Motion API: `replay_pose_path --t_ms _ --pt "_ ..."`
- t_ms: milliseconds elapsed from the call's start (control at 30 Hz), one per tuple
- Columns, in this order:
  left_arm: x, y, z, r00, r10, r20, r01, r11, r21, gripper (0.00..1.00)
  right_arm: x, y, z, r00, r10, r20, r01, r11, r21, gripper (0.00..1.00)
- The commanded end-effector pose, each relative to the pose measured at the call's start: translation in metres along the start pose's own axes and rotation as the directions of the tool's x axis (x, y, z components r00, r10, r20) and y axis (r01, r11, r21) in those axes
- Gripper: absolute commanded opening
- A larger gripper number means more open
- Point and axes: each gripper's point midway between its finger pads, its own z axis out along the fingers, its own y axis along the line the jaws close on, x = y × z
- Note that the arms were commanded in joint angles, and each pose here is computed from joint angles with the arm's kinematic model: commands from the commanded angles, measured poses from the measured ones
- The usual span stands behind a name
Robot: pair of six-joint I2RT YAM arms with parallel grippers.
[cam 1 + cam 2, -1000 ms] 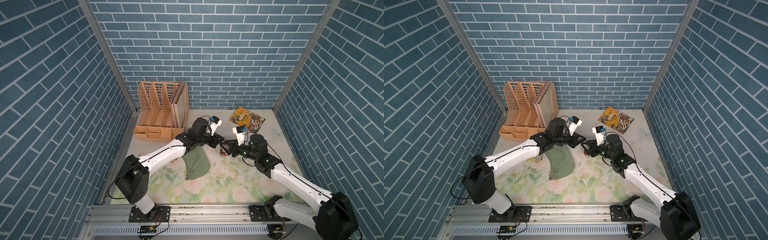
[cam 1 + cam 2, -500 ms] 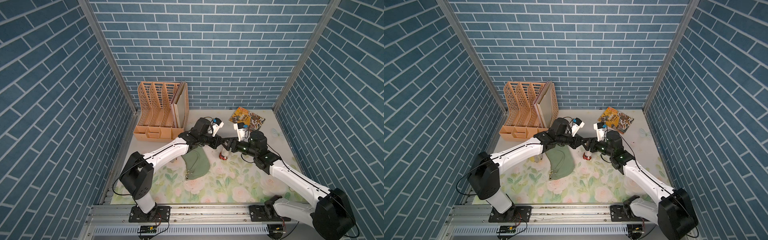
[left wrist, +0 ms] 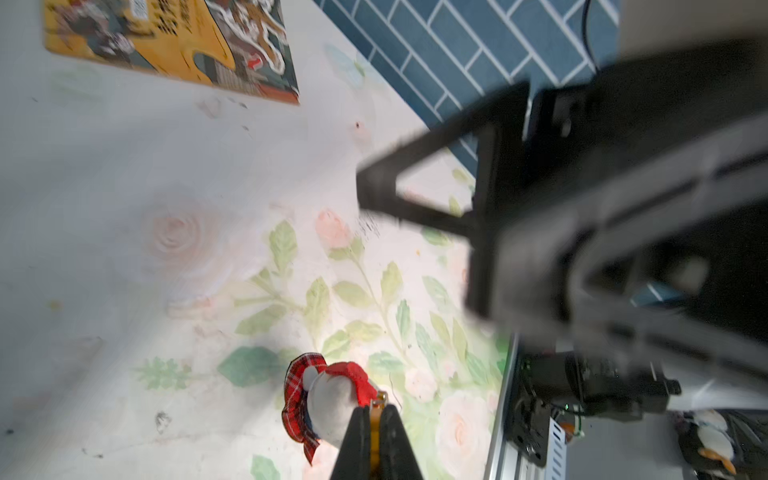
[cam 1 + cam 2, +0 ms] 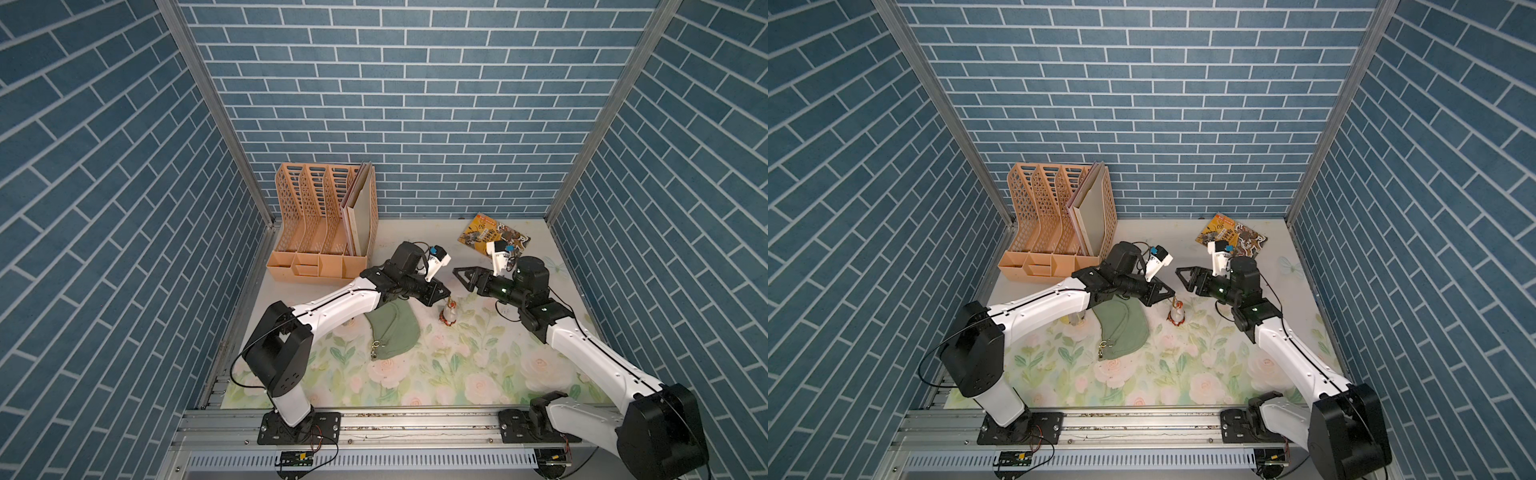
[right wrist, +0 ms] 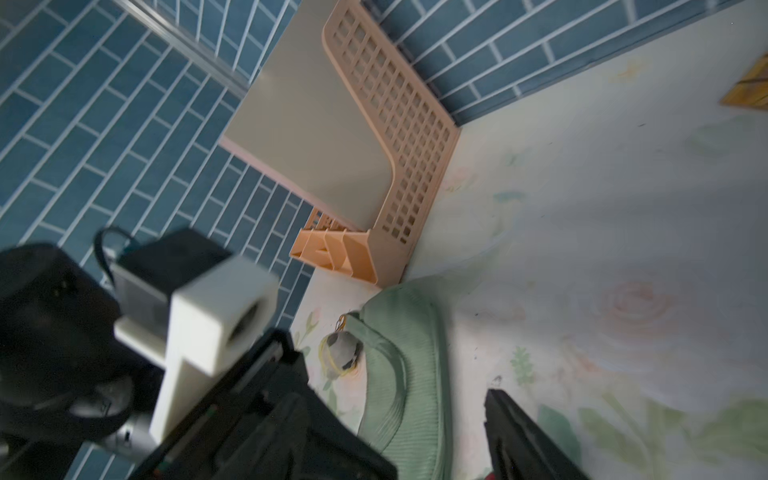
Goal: Remove the decoration from the bag
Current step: Place the decoration item at the center of the board.
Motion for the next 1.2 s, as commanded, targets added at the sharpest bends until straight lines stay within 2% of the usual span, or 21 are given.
replay_pose_path --t_ms 0,167,233,333,500,733,833,967,1100,1167 --pt "0.024 -0.008 0.010 0.996 0.023 -0.085 -0.019 0.998 0.052 0.00 -0.014 -0.005 -0.010 0.998 0.015 0.058 -0.016 1.000 0.016 0.74" --pt "0.050 -0.041 0.039 0.982 0.096 -0.164 -0.067 0.983 0.173 0.00 -0.022 -0.044 -0.025 0.986 0.083 0.142 -0.101 0.987 0.125 0.74" --pt "0.056 -0.040 0.055 0.978 0.113 -0.176 -0.078 0.978 0.194 0.00 -0.027 -0.060 -0.032 0.978 0.104 0.183 -0.136 0.976 0.171 0.74" --pt "0.051 -0.019 0.078 0.975 0.132 -0.179 -0.104 0.981 0.161 0.01 -0.031 -0.074 -0.037 0.972 0.107 0.211 -0.155 0.962 0.226 0.74" --pt "0.008 0.027 0.103 0.984 0.136 -0.116 -0.129 0.989 0.068 0.05 -0.024 -0.086 -0.039 0.978 0.098 0.186 -0.151 0.944 0.295 0.73" --pt "-0.009 0.077 0.126 0.985 0.111 -0.131 -0.111 0.994 0.008 0.06 -0.006 -0.093 -0.039 0.986 0.099 0.136 -0.140 0.930 0.339 0.72" --pt "-0.012 0.081 0.128 0.987 0.101 -0.127 -0.100 0.995 0.009 0.15 0.000 -0.094 -0.039 0.988 0.084 0.126 -0.124 0.926 0.357 0.72" --pt "-0.018 0.087 0.123 0.991 0.080 -0.111 -0.084 0.996 -0.031 0.40 0.016 -0.081 -0.026 0.997 0.051 0.064 -0.070 0.932 0.356 0.70" --pt "-0.045 0.099 0.091 0.998 0.048 -0.028 -0.051 0.993 -0.107 0.52 0.042 -0.059 -0.012 1.000 0.009 -0.011 -0.004 0.939 0.344 0.65" --pt "-0.058 0.105 0.068 0.999 0.037 0.016 -0.034 0.989 -0.145 0.54 0.055 -0.045 -0.006 0.999 -0.009 -0.040 0.022 0.943 0.331 0.63"
